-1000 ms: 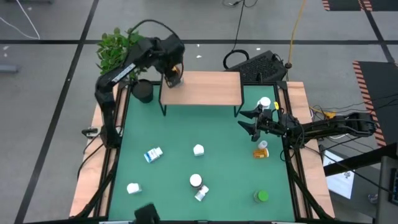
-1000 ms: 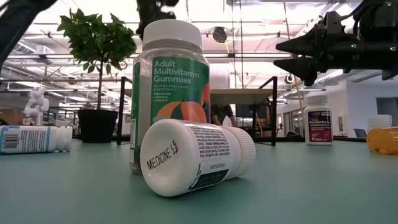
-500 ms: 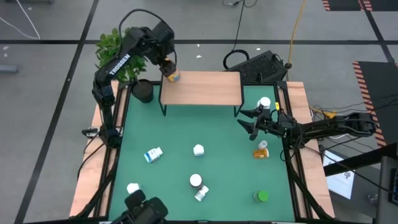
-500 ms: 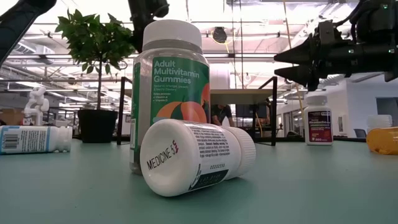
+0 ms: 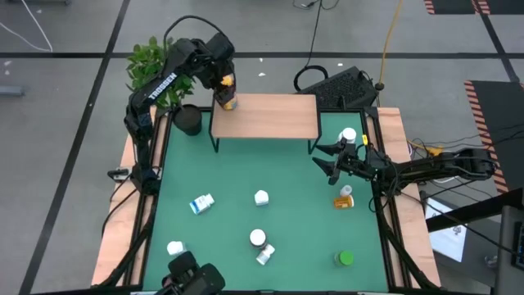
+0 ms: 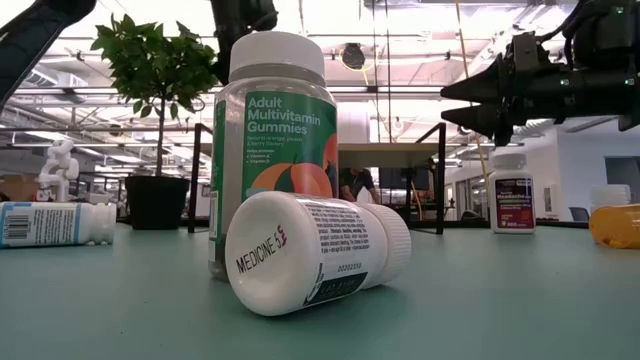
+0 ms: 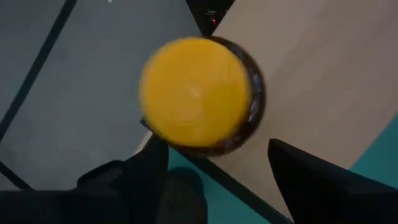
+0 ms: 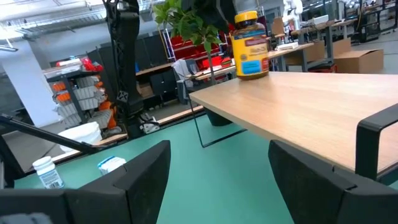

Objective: Pick and place medicine bottles onto shelf by color
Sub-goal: Put the yellow medicine bottle on the shelf, then put the green and orange medicine bottle on the shelf

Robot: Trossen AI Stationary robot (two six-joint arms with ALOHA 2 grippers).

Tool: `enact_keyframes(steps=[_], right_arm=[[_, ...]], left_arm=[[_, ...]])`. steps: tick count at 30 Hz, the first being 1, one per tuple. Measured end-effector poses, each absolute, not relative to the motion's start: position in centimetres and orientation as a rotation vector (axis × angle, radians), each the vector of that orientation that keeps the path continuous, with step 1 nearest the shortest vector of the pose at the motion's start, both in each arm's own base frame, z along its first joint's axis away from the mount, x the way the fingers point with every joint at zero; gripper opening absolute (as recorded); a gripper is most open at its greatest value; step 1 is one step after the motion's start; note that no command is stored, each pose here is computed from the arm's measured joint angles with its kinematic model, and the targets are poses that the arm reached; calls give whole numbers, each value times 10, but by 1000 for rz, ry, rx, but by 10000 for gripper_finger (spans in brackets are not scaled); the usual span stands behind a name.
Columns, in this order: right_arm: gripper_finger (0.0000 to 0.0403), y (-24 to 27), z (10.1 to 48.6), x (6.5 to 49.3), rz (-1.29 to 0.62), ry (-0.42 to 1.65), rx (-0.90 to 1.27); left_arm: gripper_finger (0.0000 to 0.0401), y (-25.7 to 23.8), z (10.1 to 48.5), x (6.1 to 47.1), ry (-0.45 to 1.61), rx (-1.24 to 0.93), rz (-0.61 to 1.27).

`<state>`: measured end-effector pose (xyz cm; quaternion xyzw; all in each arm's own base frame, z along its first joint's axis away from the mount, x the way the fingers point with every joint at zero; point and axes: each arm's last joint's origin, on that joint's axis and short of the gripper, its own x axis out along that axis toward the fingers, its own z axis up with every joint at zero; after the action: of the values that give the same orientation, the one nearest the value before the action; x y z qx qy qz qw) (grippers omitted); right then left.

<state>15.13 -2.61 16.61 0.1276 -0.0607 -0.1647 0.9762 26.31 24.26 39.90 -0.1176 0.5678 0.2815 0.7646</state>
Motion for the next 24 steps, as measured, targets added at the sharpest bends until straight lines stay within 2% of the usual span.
enact_keyframes(steps=[7,13,19,24], right_arm=[[267,-26,166,151,-332,-121,250],[267,-26,167,151,-331,-126,250],[267,-26,167,151,-331,-132,247],[267,-26,170,151,-327,-160,239]], left_arm=[[314,242,401,263,1227,-242,623],[313,233,407,264,1216,-213,620],[310,195,434,257,1161,-139,689],[310,145,474,248,954,-35,674]])
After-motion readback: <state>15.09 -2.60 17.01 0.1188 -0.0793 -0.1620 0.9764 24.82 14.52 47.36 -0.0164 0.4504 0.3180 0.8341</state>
